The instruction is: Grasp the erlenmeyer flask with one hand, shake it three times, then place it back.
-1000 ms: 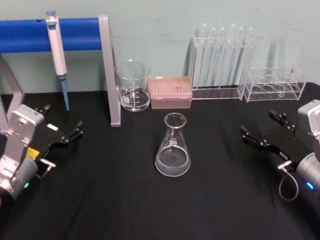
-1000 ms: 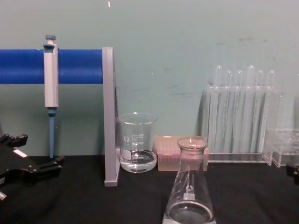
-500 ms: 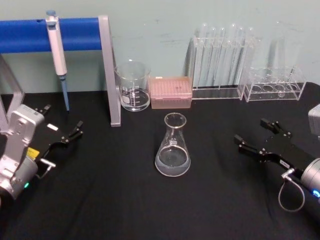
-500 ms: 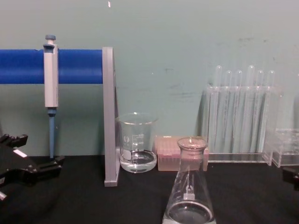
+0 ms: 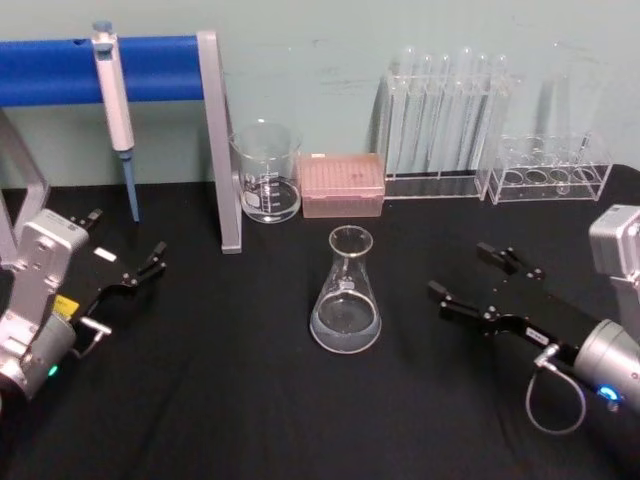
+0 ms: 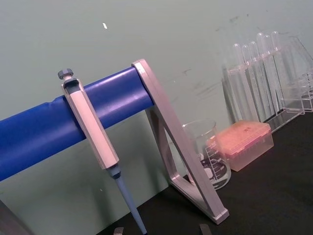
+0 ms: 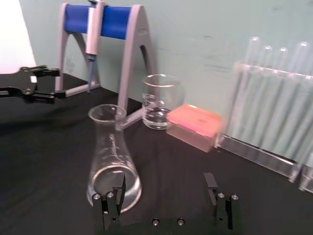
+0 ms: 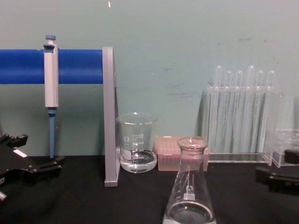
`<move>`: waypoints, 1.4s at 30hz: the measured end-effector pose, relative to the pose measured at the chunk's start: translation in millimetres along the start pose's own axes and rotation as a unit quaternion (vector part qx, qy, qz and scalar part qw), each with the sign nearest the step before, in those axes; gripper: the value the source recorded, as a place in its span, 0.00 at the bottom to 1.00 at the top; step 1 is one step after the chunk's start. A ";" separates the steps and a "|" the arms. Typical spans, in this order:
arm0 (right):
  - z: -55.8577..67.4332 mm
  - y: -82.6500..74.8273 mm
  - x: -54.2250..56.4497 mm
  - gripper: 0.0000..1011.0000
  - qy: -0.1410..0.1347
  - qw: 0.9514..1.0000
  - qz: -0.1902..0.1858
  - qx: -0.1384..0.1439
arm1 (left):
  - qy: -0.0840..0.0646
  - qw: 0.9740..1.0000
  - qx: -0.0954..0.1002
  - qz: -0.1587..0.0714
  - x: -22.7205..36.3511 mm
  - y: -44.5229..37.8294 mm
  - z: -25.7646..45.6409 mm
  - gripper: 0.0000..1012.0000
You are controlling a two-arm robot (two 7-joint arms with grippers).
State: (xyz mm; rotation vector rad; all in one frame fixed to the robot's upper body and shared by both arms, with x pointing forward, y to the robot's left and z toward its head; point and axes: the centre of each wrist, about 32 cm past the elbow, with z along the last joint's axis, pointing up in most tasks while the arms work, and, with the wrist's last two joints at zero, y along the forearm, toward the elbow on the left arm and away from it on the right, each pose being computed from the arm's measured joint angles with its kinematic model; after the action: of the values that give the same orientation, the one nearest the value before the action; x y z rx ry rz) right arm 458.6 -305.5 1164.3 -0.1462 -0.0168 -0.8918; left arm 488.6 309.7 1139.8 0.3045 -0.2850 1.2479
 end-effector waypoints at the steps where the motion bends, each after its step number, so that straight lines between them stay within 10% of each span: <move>1: 0.5 1.1 -1.0 0.99 -0.001 1.000 0.002 0.000 | 0.000 1.000 0.000 0.000 0.0 0.0 0.0 0.99; 42: 4.2 84.2 -21.5 0.99 -0.007 0.997 0.079 0.007 | 0.000 1.000 0.000 0.000 0.0 0.0 0.0 0.99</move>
State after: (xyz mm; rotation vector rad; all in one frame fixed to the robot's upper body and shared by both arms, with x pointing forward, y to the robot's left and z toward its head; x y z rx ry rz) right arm 510.7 -236.1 1156.7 -0.1390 -0.0250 -0.7323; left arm 488.6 309.7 1139.8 0.3044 -0.2851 1.2479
